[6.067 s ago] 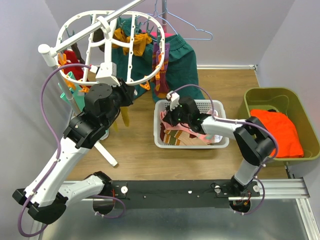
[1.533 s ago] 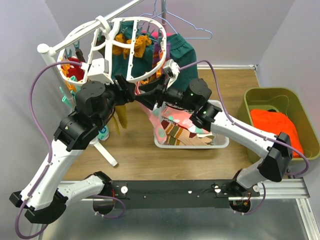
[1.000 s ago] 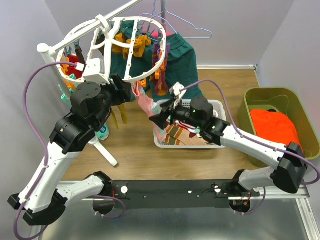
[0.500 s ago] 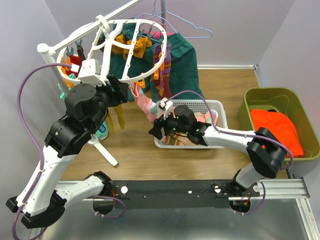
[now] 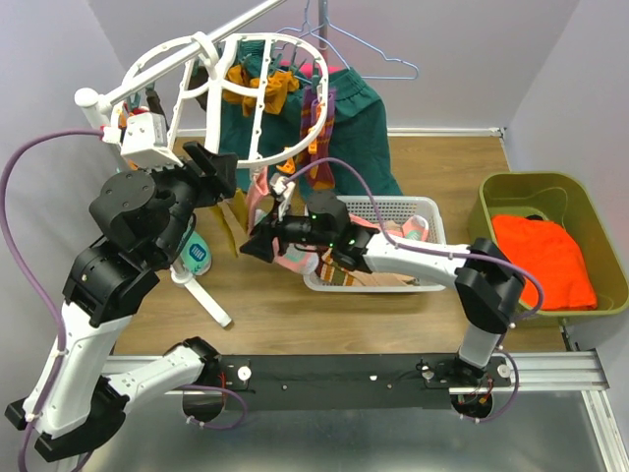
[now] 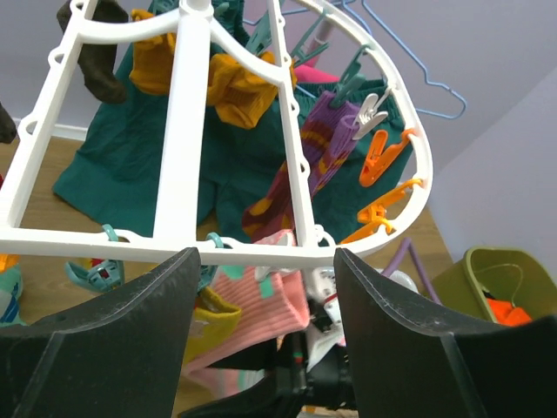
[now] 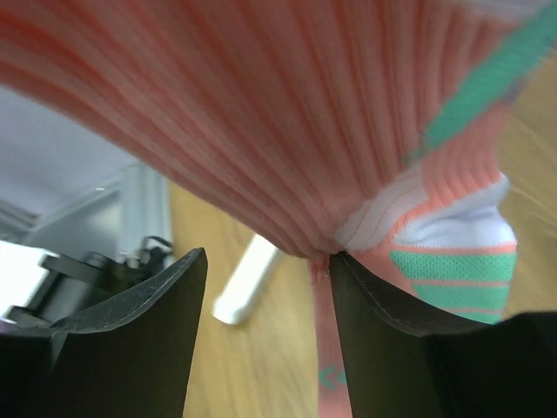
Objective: Clip the socks to the hanger
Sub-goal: Clamp the sock onto the hanger, then open the clamp at the hanger.
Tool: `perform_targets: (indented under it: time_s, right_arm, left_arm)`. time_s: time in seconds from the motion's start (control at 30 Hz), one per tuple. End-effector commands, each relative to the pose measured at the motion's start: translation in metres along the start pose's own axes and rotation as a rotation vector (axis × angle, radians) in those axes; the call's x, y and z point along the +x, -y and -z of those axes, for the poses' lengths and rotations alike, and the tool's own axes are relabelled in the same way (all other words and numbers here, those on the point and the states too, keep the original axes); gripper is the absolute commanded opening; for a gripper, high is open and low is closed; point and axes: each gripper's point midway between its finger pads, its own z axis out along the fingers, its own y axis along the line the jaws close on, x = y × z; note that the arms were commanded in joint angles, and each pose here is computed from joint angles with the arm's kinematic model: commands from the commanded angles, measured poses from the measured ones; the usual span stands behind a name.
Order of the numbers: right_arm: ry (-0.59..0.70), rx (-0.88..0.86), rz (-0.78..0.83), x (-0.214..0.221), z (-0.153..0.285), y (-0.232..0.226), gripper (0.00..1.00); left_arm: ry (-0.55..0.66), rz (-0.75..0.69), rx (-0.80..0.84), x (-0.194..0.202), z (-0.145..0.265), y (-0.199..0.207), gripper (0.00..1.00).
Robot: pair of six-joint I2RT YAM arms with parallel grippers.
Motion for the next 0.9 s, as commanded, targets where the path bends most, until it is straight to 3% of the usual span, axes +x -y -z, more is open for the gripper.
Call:
perform_targets:
  time_s: [0.0, 0.23, 0.4, 0.6, 0.87]
  right_arm:
    - [-0.013, -0.174, -0.047, 0.006, -0.030, -0.043, 0.66]
    - [-0.033, -0.246, -0.061, 0.014, -0.057, -0.065, 0.70]
    - [-0.051, -0.191, -0.062, 0.022, -0.052, -0.056, 0.77]
    - [-0.118, -0.118, -0.039, 0.048, -0.011, -0.050, 0.79]
    - [-0.090, -0.014, 0.041, 0.029, 0.045, -0.049, 0.83]
  left_arm:
    - [0.042, 0.037, 0.042, -0.017, 0.012, 0.006, 0.72]
    - [0.043, 0.038, 0.058, -0.018, 0.013, 0.008, 0.72]
    - [0.021, 0.035, 0.083, -0.013, 0.014, 0.013, 0.72]
    - [-0.050, 0.047, 0.176, 0.006, 0.013, 0.029, 0.72]
    - [-0.124, 0.116, 0.318, 0.024, 0.018, 0.056, 0.68]
